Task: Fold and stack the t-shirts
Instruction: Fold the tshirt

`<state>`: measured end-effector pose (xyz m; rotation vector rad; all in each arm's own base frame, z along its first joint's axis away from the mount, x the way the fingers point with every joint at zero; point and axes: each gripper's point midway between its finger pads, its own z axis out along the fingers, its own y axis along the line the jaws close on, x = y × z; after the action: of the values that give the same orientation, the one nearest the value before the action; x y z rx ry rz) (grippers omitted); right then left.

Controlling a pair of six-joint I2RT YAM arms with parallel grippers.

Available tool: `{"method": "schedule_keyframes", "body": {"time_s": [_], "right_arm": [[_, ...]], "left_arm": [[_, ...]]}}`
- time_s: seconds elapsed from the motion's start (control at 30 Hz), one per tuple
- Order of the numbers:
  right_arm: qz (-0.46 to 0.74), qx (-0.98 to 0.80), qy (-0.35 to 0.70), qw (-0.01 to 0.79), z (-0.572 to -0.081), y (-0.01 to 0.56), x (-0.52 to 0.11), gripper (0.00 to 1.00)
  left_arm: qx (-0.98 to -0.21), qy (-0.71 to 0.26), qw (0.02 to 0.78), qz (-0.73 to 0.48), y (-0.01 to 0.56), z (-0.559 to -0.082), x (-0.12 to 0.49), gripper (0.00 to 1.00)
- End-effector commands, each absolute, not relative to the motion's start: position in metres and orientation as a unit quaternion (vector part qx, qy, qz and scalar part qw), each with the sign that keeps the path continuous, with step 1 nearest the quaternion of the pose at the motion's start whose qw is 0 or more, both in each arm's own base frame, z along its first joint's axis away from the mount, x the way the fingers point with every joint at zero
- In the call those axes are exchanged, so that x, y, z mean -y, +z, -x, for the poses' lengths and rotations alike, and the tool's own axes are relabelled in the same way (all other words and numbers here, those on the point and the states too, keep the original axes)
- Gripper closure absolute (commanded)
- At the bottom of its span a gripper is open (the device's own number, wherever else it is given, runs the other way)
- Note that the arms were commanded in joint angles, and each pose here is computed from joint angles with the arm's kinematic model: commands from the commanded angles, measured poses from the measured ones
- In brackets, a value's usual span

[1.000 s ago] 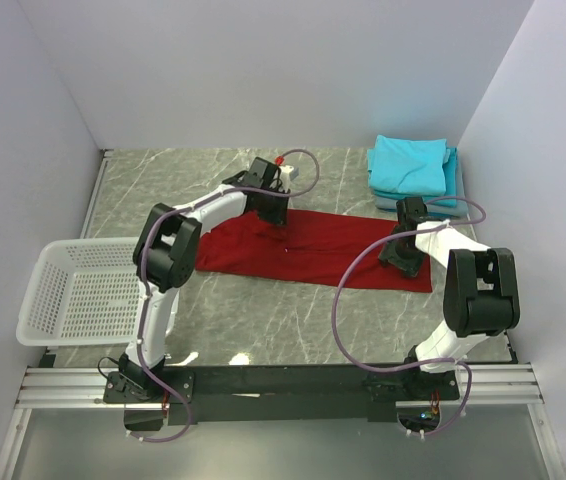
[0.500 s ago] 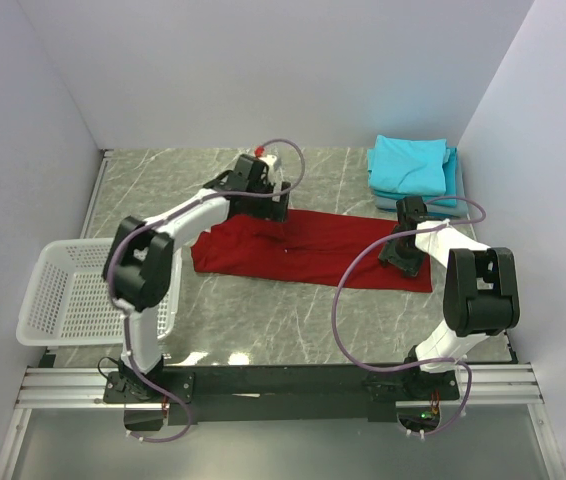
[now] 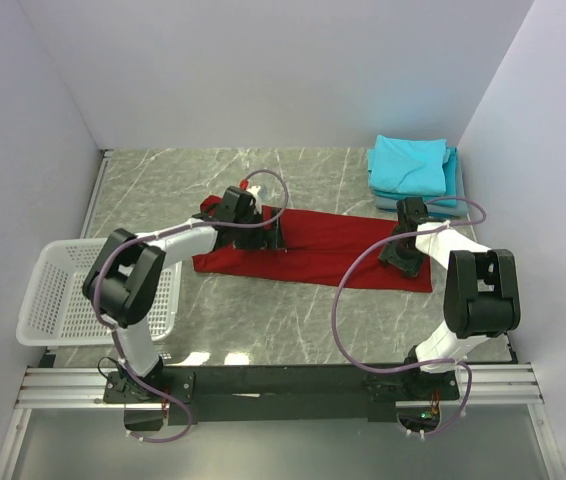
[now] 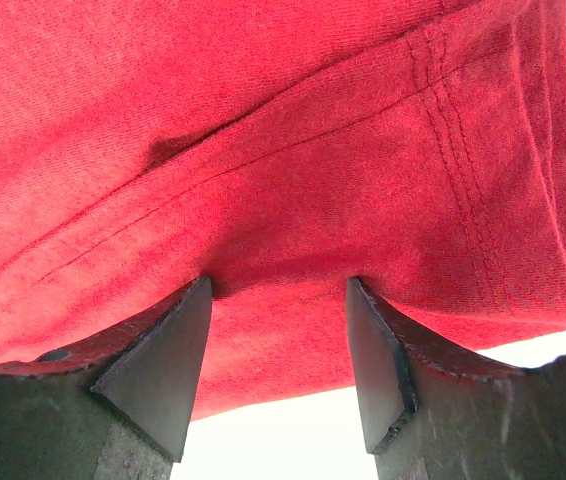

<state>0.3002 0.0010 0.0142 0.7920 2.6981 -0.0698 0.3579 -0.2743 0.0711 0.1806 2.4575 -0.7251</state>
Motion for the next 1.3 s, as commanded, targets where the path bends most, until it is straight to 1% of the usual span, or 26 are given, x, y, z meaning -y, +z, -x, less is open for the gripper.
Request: {"method": "schedule_keyframes", "body": {"time_s": [0.0,0.3,0.43,0.63,0.77,0.8,0.93,1.03,1.13,1.17,1.2,1.27], "right_arm": [[-0.278,-0.943,-0.025,0.181,-0.303,0.018,0.003,0.37],[-0.280,-0.942,-0.033,0.180,-0.300,0.018,0.005,0.37],[-0.280,-0.943,-0.034,0.177,-0.300,0.017,0.006,0.37],[-0.280,-0.943,-0.037,0.176,-0.301,0.017,0.007,0.37],[-0.281,-0.943,-0.042,0.174,-0.300,0.016,0.008,0.37],[-0.281,-0.942,-0.042,0.176,-0.302,0.017,0.009,0.37],[-0.281,-0.941,-0.046,0.180,-0.302,0.020,0.010,0.37],[-0.284,-0.940,-0.046,0.185,-0.303,0.024,0.011,0.37],[-0.284,-0.937,-0.046,0.196,-0.304,0.031,0.012,0.37],[-0.285,-0.936,-0.044,0.202,-0.305,0.036,0.011,0.37],[-0.286,-0.934,-0.042,0.210,-0.309,0.041,0.012,0.37],[-0.286,-0.931,-0.035,0.223,-0.313,0.052,0.011,0.37]], "left_arm": [[-0.886,-0.343,0.306,-0.065,0.091,-0.370,0.302,0.01],[-0.879,-0.316,0.355,-0.030,0.084,-0.415,0.306,0.01],[-0.889,-0.287,0.355,-0.031,0.071,-0.428,0.305,0.01],[-0.886,-0.256,0.383,-0.047,0.078,-0.456,0.306,0.01],[-0.882,-0.268,0.378,-0.080,0.075,-0.461,0.318,0.01],[-0.885,-0.273,0.368,-0.089,0.067,-0.459,0.322,0.01],[-0.872,-0.308,0.353,-0.140,0.069,-0.458,0.343,0.01],[-0.884,-0.287,0.340,-0.143,0.061,-0.455,0.341,0.00],[-0.884,-0.276,0.353,-0.133,0.068,-0.454,0.333,0.01],[-0.881,-0.269,0.369,-0.124,0.074,-0.458,0.330,0.01],[-0.873,-0.272,0.387,-0.118,0.093,-0.460,0.328,0.01],[-0.870,-0.266,0.402,-0.105,0.105,-0.461,0.322,0.01]]}}
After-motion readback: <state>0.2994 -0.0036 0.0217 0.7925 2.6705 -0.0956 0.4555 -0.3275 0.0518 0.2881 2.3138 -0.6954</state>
